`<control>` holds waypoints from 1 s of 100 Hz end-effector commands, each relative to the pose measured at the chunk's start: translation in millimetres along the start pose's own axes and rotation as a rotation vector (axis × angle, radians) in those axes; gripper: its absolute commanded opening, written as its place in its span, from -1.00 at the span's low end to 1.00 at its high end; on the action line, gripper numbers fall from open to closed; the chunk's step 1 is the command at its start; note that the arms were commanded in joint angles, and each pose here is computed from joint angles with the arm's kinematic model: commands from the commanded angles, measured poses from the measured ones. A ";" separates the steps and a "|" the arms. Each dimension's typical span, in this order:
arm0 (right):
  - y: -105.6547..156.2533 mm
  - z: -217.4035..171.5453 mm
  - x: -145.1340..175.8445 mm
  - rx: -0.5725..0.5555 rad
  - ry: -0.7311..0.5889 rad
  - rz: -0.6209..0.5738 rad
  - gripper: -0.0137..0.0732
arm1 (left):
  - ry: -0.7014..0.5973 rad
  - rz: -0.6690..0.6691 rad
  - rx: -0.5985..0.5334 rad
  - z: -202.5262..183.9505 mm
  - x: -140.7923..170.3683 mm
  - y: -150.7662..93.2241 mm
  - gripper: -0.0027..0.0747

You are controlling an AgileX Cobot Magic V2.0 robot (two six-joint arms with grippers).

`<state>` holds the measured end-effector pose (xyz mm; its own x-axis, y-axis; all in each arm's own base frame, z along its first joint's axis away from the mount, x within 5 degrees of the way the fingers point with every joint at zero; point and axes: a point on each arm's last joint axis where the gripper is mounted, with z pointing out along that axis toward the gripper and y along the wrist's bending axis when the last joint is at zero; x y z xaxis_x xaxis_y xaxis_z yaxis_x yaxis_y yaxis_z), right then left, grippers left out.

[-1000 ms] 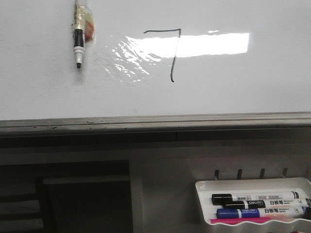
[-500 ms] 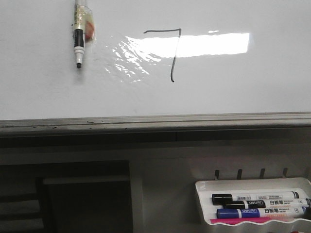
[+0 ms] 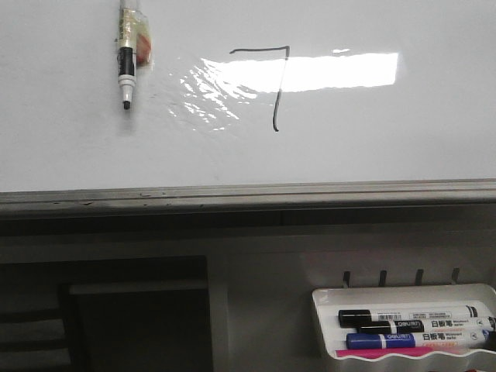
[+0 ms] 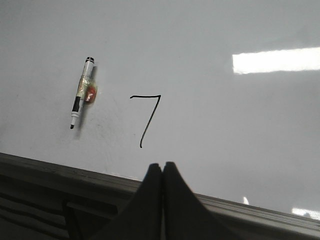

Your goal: Write number 7 on whiteboard

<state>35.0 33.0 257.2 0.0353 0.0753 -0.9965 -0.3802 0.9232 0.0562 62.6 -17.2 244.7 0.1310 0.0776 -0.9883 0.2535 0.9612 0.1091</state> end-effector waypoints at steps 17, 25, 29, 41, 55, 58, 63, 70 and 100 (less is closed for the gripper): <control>-1.0 -3.1 -11.4 0.031 -0.066 0.003 -0.83 | -0.071 0.005 -0.179 -10.8 12.8 8.3 -0.98; -1.0 -3.1 -11.4 0.031 -0.066 0.003 -0.83 | -0.065 -0.006 -0.201 -13.4 23.9 8.1 -0.98; -1.0 -3.1 -11.4 0.031 -0.066 0.003 -0.83 | -0.065 -0.009 -0.207 -14.7 30.0 7.6 -0.98; -1.0 -3.1 -11.4 0.031 -0.066 0.003 -0.83 | -0.028 -0.033 -0.212 -15.6 35.7 7.5 -0.98; -1.2 -3.1 -11.5 0.033 -0.067 0.003 -0.83 | -0.031 -0.035 -0.213 -15.6 35.4 7.5 -0.98; -1.2 -3.1 -11.5 0.033 -0.067 0.003 -0.83 | -0.031 -0.035 -0.213 -15.6 35.4 7.5 -0.98; -1.2 -3.1 -11.5 0.033 -0.067 0.003 -0.83 | -0.032 -0.041 -0.213 -15.6 35.4 7.5 -0.98; -1.2 -3.1 -11.5 0.033 -0.067 0.003 -0.83 | -0.035 -0.053 -0.214 -15.7 34.8 7.7 -0.98; -1.2 -3.1 -11.5 0.033 -0.067 0.003 -0.83 | -0.037 -0.053 -0.214 -15.7 34.6 7.7 -0.98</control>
<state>35.0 33.0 257.2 0.0345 0.0772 -0.9964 -0.3803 0.9230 0.0584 55.7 -3.6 213.4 0.0933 0.0427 -0.9947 0.0592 0.9971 0.0484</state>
